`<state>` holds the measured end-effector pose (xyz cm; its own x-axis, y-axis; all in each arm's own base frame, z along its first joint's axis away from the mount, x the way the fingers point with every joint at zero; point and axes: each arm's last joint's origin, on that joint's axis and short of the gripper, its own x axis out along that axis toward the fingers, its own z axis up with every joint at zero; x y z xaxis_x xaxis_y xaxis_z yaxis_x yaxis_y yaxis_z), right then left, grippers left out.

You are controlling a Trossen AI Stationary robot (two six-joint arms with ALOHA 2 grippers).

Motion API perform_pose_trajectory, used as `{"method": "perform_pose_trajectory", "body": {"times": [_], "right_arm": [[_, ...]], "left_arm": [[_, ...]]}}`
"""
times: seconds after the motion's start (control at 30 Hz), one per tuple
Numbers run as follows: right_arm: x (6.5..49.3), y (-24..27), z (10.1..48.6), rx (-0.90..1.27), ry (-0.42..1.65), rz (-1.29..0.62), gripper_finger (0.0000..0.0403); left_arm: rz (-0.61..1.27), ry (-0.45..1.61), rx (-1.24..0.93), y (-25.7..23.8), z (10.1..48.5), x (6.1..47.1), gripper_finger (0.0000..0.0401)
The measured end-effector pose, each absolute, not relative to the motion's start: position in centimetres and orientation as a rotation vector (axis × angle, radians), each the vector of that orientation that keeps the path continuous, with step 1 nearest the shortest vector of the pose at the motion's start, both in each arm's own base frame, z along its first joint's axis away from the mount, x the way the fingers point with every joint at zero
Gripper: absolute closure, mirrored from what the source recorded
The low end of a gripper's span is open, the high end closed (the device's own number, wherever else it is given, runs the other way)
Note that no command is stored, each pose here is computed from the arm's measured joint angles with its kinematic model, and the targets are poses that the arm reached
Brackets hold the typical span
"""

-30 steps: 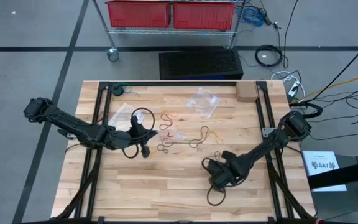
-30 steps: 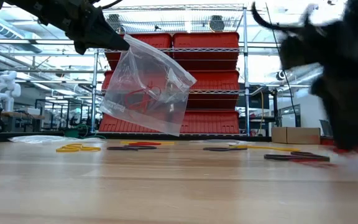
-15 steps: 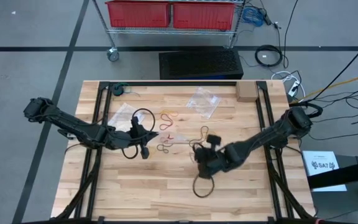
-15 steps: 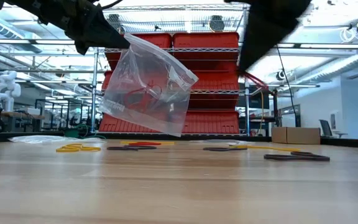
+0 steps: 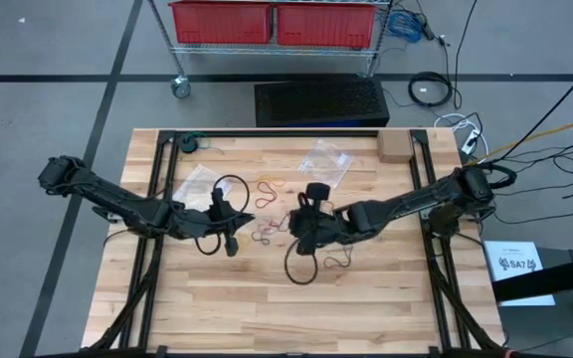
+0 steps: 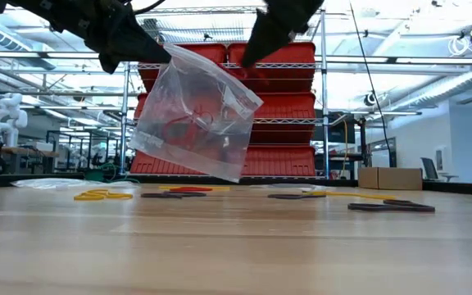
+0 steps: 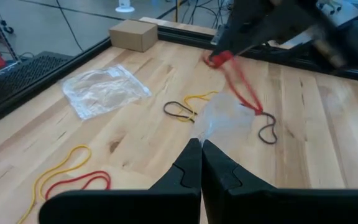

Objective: Sort rubber bands
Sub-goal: Put the right red rubber band into the zip bag

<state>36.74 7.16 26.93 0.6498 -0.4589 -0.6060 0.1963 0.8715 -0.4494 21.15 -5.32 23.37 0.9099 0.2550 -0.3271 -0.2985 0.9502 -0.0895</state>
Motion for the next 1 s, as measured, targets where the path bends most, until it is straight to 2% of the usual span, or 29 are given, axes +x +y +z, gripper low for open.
{"method": "perform_pose_trajectory", "body": {"times": [0.23, 0.57, 0.67, 1.0], "right_arm": [[38.1, 6.8, 26.3, -0.401, 0.746, -0.349, 0.0403], [38.8, 7.2, 29.0, -0.379, 0.665, -0.341, 0.0403], [39.1, 7.3, 29.1, -0.344, 0.639, -0.286, 0.0403], [41.2, 7.3, 25.5, -0.298, 0.688, -0.226, 0.0403]], "left_arm": [[0.292, 0.316, -0.163, -5.3, 23.4, 21.1, 0.0401], [0.326, 0.317, -0.184, -5.0, 23.1, 21.4, 0.0401], [0.336, 0.333, -0.177, -4.9, 22.7, 21.6, 0.0401], [0.331, 0.308, -0.18, -5.1, 22.7, 22.1, 0.0401]]}}
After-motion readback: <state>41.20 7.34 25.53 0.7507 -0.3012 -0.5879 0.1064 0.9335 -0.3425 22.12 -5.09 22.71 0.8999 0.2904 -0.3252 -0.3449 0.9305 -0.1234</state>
